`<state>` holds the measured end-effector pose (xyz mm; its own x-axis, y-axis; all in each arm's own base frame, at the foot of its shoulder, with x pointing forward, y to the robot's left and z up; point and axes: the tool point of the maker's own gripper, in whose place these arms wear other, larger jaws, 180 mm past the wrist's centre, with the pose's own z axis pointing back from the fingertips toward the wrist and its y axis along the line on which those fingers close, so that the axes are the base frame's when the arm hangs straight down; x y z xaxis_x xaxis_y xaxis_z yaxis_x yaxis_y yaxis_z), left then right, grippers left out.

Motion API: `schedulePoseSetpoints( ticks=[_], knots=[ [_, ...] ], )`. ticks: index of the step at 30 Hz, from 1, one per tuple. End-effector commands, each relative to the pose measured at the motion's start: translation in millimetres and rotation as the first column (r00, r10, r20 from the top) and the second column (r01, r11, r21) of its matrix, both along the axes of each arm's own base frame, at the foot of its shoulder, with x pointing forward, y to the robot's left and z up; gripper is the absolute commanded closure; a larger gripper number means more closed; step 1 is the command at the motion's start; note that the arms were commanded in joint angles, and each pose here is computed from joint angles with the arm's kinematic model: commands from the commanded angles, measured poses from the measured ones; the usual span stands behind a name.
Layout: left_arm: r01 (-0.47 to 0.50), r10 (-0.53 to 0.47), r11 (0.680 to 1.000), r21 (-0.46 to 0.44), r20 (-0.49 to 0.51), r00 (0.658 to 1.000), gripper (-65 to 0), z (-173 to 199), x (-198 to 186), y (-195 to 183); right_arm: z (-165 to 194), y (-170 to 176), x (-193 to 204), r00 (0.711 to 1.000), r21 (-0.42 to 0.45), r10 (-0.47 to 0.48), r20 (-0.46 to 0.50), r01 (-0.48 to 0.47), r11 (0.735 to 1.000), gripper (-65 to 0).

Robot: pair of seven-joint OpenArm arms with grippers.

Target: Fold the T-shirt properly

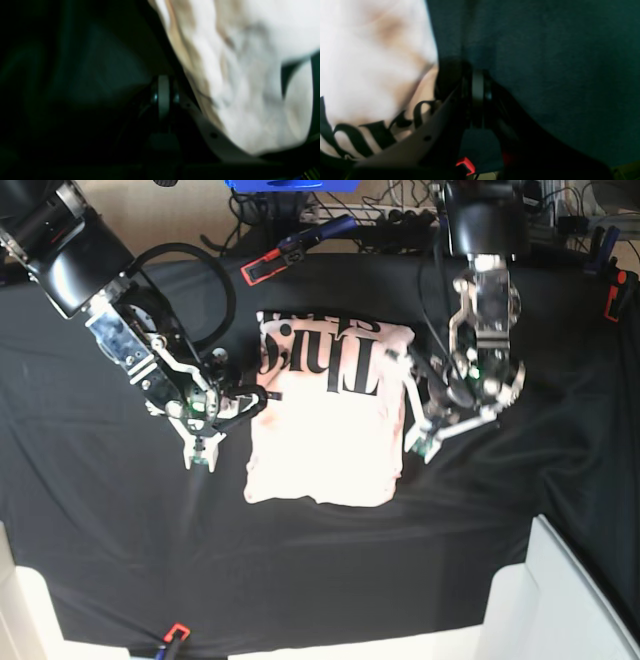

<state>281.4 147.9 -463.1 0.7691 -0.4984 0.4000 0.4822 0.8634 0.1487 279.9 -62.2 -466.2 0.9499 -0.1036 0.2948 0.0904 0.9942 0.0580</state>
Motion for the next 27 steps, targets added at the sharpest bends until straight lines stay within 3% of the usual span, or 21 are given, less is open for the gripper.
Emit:
schedulePoseSetpoints(
  ticks=[1, 4, 7, 12, 17, 23, 24, 27],
  knots=[
    [0.0, 0.0, 1.0, -0.003, 0.034, 0.999, 0.0, 8.3, 4.9, -0.6, 5.9, -8.6, 12.4, 0.999, -0.02, -0.011, 0.033, 0.011, 1.0, 0.0],
    [0.003, -0.003, 1.0, 0.0, 0.031, 1.0, 0.0, 8.2, -10.1, -0.7, 2.1, -18.4, 11.1, 0.999, -0.043, -0.017, 0.027, 0.018, 0.999, 0.0],
    [-0.06, 0.059, 0.998, 0.015, 0.063, 0.996, 0.0, 18.4, -18.6, 20.9, 2.5, -34.7, 15.4, 0.998, -0.076, -0.021, 0.052, 0.025, 0.997, 0.0],
    [-0.144, 0.134, 0.988, 0.058, 0.148, 0.98, 0.0, 45.7, -20.7, 58.7, 13.4, -79.3, 31.1, 0.985, -0.166, -0.006, 0.175, 0.036, 0.985, 0.0],
    [-0.095, 0.093, 0.995, -0.006, 0.288, 0.953, 0.0, 58.7, -19.2, 51.2, 33.4, -107.8, 47.0, 0.939, -0.23, 0.04, 0.341, 0.042, 0.972, 0.0],
    [-0.08, 0.088, 0.996, -0.038, 0.325, 0.942, 0.0, 61.4, -17.3, 46.2, 61.9, -121.8, 45.8, 0.851, -0.273, 0.128, 0.509, 0.018, 0.962, 0.0],
    [-0.079, 0.087, 0.996, -0.038, 0.328, 0.941, 0.0, 62.3, -16.4, 46.1, 69.3, -122.3, 44.2, 0.823, -0.292, 0.161, 0.545, 0.007, 0.956, 0.0],
    [-0.066, 0.081, 0.996, -0.054, 0.367, 0.927, 0.0, 69.1, -10.2, 42.9, 91.3, -102.8, 34.3, 0.7, -0.372, 0.323, 0.637, -0.087, 0.924, 0.0]
  ],
)
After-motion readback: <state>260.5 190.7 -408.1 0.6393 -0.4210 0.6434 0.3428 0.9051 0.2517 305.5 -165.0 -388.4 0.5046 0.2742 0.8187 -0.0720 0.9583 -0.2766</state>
